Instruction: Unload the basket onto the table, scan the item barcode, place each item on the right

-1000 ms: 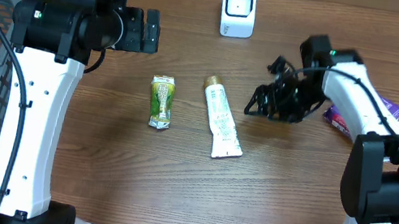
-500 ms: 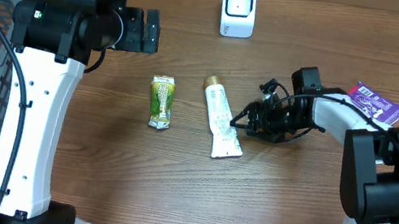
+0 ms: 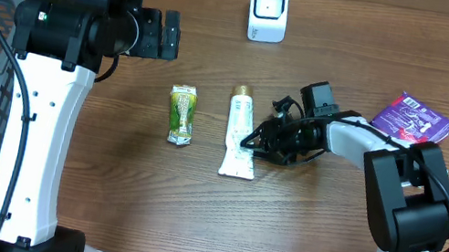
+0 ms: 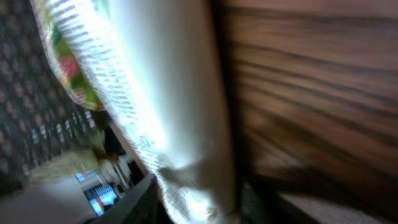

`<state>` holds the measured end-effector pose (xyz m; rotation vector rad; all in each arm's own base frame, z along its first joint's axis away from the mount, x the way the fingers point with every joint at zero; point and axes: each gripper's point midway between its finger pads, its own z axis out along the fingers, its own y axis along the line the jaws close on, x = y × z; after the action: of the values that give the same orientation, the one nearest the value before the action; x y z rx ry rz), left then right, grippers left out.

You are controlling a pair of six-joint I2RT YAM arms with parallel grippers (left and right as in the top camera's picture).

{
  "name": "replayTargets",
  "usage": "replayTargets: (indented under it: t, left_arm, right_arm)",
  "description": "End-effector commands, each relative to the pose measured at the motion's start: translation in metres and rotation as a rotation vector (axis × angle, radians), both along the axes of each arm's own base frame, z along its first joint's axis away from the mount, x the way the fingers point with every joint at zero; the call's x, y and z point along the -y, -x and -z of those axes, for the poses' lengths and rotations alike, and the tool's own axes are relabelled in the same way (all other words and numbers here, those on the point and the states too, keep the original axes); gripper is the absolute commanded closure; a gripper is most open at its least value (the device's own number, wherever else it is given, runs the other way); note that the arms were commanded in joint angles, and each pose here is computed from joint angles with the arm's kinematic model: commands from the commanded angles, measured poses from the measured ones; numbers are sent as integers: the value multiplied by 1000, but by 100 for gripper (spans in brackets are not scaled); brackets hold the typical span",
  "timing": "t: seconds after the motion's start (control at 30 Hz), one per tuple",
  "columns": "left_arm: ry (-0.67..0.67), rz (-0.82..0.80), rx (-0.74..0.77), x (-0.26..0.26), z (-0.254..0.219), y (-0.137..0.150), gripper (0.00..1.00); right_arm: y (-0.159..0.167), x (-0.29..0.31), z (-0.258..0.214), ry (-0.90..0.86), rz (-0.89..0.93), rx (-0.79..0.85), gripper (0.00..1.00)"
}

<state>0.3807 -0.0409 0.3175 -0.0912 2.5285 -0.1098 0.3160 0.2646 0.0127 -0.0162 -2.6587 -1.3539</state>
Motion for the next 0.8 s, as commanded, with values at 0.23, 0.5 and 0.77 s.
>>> replayTargets:
  t: [0.23,0.5,0.77]
  left_arm:
    - [-8,6,12,0,-3,-2,1]
    - [-8,6,12,0,-3,-2,0]
    - [-8,6,12,0,-3,-2,1]
  right_arm:
    - [-13,-5,19,121,131,-24,96]
    - [-24,-19,-6,26,55,117,96]
    - [-32,-20,-101,-64,-23,438,96]
